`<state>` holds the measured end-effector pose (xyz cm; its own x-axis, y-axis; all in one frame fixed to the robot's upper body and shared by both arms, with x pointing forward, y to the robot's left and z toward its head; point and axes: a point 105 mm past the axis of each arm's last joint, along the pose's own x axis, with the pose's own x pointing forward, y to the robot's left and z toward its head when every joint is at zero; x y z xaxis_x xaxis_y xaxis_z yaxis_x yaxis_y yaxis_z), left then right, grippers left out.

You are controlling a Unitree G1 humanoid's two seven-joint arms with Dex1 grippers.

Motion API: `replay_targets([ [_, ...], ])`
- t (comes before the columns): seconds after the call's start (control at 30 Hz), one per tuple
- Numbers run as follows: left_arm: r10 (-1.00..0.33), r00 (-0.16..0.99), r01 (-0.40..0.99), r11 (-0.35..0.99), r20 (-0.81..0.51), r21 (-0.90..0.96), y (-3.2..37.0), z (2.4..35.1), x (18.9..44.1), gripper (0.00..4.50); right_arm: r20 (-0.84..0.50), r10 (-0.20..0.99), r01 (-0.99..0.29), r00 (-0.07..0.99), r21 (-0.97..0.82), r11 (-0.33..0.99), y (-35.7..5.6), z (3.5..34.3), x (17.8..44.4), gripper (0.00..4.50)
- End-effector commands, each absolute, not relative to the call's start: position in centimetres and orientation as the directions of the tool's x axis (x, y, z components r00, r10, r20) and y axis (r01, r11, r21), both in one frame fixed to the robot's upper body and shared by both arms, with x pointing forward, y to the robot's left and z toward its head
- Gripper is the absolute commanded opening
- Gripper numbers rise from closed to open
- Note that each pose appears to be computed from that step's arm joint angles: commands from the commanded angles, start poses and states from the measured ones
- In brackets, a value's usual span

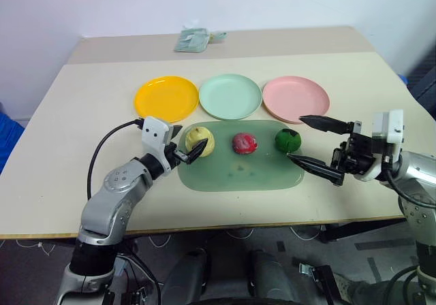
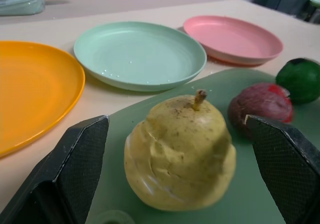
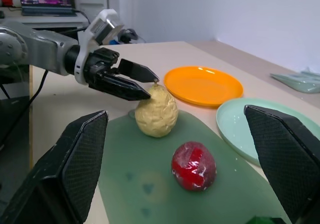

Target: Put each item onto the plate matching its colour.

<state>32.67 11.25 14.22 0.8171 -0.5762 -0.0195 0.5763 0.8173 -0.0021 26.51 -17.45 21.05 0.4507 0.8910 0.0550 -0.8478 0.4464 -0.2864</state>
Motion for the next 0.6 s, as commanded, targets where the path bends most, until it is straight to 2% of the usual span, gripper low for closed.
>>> replay_targets([
  [0.03,-0.586,0.810,0.586,0.810,0.007,0.024,10.4,14.6,33.2,4.50,0.076,0.891,-0.834,0.448,-0.323,0.447,-17.3,21.5,26.5,4.45],
  [0.17,-0.595,0.804,0.595,0.804,-0.026,0.013,9.5,13.8,33.8,4.50,0.080,0.885,-0.825,0.459,-0.330,0.458,-17.5,21.5,26.5,4.45],
  [0.27,-0.591,0.806,0.591,0.806,-0.022,0.017,9.3,13.8,34.0,3.62,0.081,0.882,-0.821,0.464,-0.335,0.463,-17.6,21.5,26.3,4.50],
  [0.3,-0.584,0.811,0.585,0.811,-0.017,0.022,9.4,13.9,34.1,3.20,0.082,0.881,-0.819,0.467,-0.336,0.465,-17.7,21.5,26.2,4.50],
  [0.4,-0.512,0.859,0.511,0.858,0.019,0.047,10.4,14.9,35.2,3.00,0.081,0.876,-0.814,0.476,-0.337,0.473,-17.9,21.5,26.2,4.50],
  [0.47,-0.407,0.911,0.402,0.913,0.067,0.072,11.7,16.2,36.8,3.00,0.081,0.874,-0.813,0.480,-0.334,0.477,-18.0,21.3,26.3,4.50],
  [0.53,-0.212,0.972,0.202,0.974,0.105,0.103,14.2,17.7,39.2,3.00,0.082,0.873,-0.813,0.481,-0.332,0.479,-17.8,21.2,26.4,4.50],
  [0.6,-0.056,0.993,0.052,0.998,0.107,0.040,16.1,18.4,41.2,3.00,0.088,0.872,-0.813,0.482,-0.328,0.482,-17.6,21.0,26.6,4.50],
])
